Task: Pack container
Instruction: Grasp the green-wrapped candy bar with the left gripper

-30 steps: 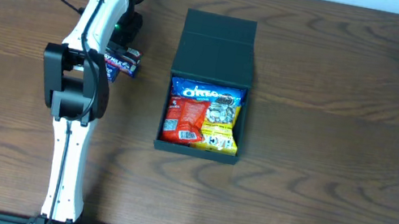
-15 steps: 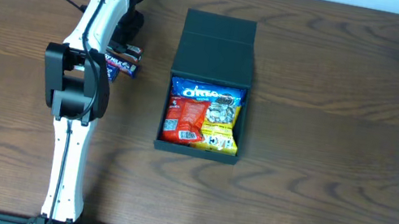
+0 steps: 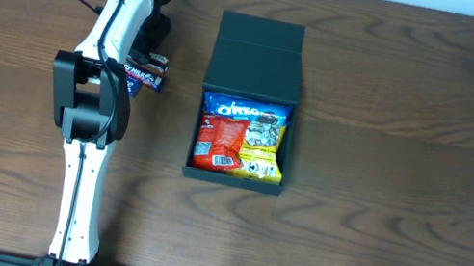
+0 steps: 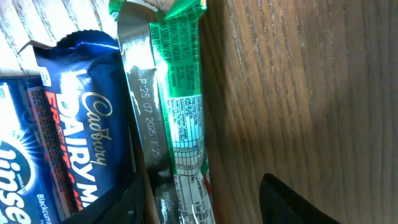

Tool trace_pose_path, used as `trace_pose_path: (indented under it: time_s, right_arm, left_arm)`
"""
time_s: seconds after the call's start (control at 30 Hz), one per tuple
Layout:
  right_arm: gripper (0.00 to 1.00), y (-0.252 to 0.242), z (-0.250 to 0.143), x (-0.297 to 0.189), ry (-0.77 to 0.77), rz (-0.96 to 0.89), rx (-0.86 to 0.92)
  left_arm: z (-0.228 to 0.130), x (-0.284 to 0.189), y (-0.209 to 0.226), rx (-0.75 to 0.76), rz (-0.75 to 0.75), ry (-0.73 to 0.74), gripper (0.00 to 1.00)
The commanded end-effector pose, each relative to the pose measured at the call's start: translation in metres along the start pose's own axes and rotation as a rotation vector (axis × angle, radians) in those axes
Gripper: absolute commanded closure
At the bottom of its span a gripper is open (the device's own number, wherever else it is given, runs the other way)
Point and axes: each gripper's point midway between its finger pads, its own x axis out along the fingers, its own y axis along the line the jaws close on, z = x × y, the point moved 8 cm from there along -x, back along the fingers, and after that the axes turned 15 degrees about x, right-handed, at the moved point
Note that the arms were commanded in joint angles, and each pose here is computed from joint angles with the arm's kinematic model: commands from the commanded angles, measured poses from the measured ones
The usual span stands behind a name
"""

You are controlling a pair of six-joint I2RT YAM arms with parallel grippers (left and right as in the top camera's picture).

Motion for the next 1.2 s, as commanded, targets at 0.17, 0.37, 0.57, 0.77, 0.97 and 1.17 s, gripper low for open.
trace_pose_path:
  time_s: [0.17, 0.37, 0.57, 0.77, 0.97, 1.17]
  right_arm:
    - [0.01, 0.002, 0.001, -0.004, -0.013, 0.001, 0.006]
    - [0.01, 0.002, 0.001, -0.004, -0.011, 0.001, 0.006]
    - [0.01, 0.002, 0.001, -0.004, -0.012, 0.001, 0.007]
    - [0.01, 0.002, 0.001, -0.004, -0.01, 0.0, 0.007]
    - [0.01, 0.002, 0.001, -0.004, -0.013, 0.001, 0.006]
    - [0.01, 0.002, 0.002, -0.004, -0.016, 0.003, 0.006]
  left_arm:
    - [-0.007, 0.031, 0.002, 0.01, 0.048, 0.065, 0.41]
    - [-0.006, 0.032, 0.001, 0.01, 0.036, 0.062, 0.44]
    - [-0.006, 0.031, 0.001, 0.054, 0.035, 0.061, 0.64]
    - [-0.005, 0.029, 0.001, 0.13, 0.029, 0.059, 0.75]
    - [0.004, 0.006, -0.003, 0.253, -0.009, -0.001, 0.8]
    - [0.023, -0.048, -0.012, 0.403, -0.08, -0.154, 0.84]
